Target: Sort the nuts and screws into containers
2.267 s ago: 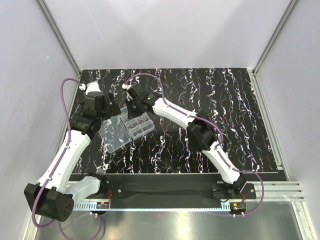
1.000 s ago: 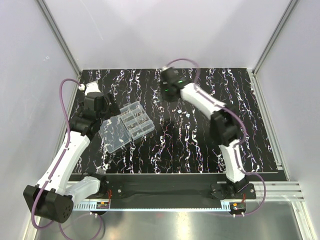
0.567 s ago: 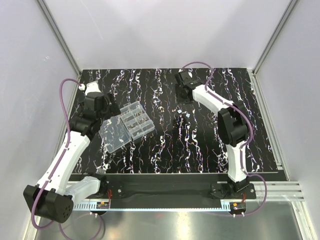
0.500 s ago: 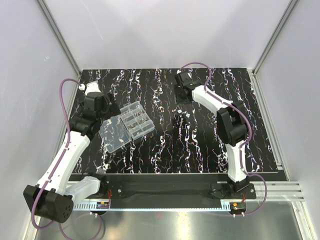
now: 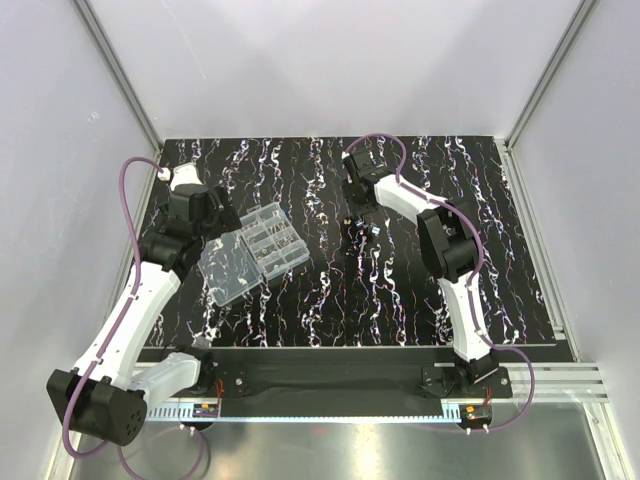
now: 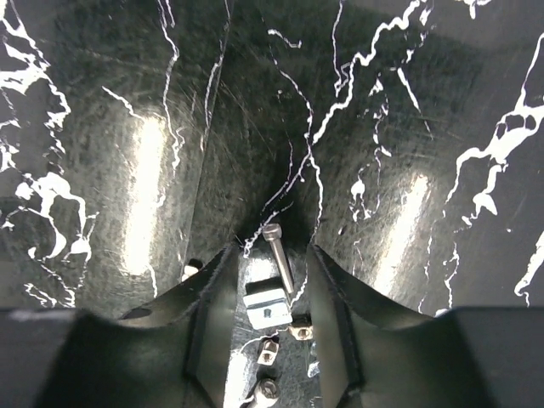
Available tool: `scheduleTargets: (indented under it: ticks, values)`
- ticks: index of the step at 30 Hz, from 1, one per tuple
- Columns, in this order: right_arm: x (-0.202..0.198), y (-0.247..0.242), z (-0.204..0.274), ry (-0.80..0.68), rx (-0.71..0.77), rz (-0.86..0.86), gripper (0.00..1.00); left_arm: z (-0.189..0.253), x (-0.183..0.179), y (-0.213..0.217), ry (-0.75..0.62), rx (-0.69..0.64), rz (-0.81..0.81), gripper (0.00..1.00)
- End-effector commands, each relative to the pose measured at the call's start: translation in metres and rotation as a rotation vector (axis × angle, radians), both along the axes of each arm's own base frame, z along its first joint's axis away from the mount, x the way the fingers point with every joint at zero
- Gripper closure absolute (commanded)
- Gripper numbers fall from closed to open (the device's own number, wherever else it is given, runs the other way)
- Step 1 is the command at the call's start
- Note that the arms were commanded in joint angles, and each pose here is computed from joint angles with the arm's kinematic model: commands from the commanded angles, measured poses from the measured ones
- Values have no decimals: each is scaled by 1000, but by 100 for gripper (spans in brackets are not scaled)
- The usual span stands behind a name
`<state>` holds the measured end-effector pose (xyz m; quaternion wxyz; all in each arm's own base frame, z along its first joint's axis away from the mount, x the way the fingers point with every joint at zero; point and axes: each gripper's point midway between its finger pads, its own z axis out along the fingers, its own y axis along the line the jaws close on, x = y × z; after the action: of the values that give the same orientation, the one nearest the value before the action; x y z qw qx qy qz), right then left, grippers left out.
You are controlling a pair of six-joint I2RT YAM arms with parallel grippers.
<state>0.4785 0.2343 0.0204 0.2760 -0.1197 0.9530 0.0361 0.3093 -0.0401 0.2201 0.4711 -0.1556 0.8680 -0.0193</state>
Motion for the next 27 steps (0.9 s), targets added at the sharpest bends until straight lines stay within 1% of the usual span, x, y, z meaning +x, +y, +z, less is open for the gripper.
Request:
scheduleTargets:
  ticks: [1,3,4,7,8,10,11,13,15,16,17,19,20,22,23,27]
  values:
    - [14,2,9,-36,13,17,57,7,7,-4,-35,-10,-11,1]
    - [13,-1,3,-22,6,12,62,7,6,-4,-35,-10,-11,1]
    - [13,-1,2,-19,6,10,70,6,7,-3,-31,-8,-10,1]
    - [9,-6,-6,4,-3,-4,81,6,7,-4,-31,-8,-11,1]
    - [9,-8,-6,5,-1,-8,87,6,7,-4,-33,-7,-12,1]
    - [6,-8,-8,13,1,-7,95,6,7,-4,-32,-9,-11,1]
    - [6,-8,-6,9,4,-9,100,6,7,-4,-30,-7,-12,1]
    - [5,-5,2,4,20,-10,100,6,6,-4,-32,-8,-14,1]
    - [9,0,27,-33,63,-14,100,7,7,-4,-35,-8,-12,1]
    - [9,7,38,-39,102,-3,100,7,7,-4,-33,-9,-11,1]
    - [13,13,61,-69,150,-8,100,7,7,-4,-33,-8,-12,1]
    - [11,30,85,-75,245,27,100,7,6,-3,-33,-8,-10,1]
    - [12,38,106,-101,303,26,100,7,6,-4,-35,-9,-11,1]
    - [6,55,125,-108,389,68,100,8,6,-3,-38,-8,-11,1]
    - [4,63,140,-135,430,76,100,9,5,-3,-39,-8,-10,1]
    - [-14,98,163,-162,474,172,100,11,5,-3,-45,-9,-11,1]
